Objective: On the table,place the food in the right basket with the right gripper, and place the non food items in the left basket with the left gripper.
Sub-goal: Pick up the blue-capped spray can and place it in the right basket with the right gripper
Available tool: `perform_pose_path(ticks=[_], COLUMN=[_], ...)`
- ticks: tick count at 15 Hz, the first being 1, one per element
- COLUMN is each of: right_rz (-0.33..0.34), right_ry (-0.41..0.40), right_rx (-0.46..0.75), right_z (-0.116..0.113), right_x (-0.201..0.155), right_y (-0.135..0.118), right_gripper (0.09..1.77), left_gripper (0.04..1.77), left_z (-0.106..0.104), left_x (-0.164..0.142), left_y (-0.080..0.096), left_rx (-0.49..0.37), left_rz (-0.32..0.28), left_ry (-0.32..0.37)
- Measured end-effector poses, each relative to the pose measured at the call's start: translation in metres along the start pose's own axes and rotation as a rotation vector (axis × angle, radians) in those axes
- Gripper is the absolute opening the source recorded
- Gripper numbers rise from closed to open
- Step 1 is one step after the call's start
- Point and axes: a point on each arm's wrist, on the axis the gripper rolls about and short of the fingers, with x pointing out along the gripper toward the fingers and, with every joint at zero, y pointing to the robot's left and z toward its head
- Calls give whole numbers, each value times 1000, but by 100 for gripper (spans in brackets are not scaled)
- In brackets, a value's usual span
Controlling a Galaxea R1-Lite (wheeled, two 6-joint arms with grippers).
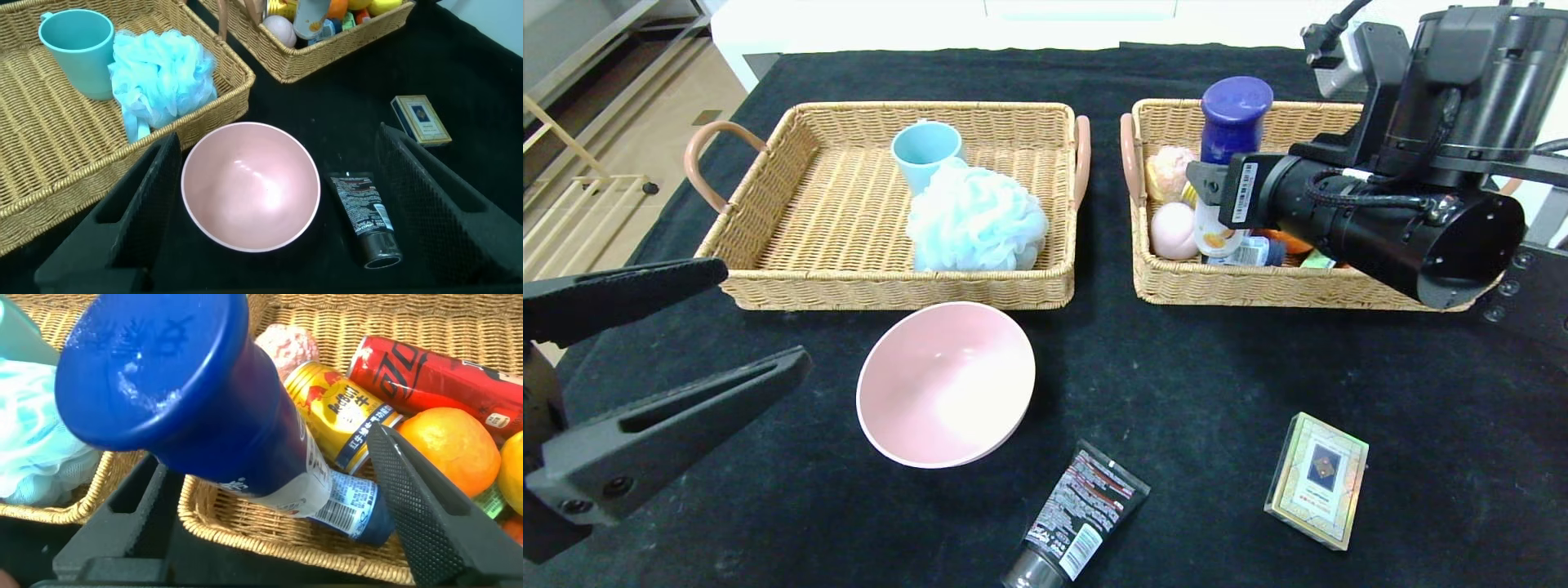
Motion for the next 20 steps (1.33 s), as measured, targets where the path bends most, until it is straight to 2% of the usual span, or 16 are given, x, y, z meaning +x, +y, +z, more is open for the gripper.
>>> perform_pose_path(ticks=[7,15,20], right_rz=[58,98,99], right_ry=[67,132,175], right_rx=[-28,-55,-71], right_z=[-18,-39,-53], right_x=[-33,-77,-98], right_y=[8,-2,-14], right_gripper=[165,168,170], left_gripper=[172,172,172], left_z=[-1,-5,-6], left_x=[1,4,6], left_y=[0,0,0], left_rx=[-1,-2,-4], left_rz=[-1,-6,-8], left_ry=[5,25,31])
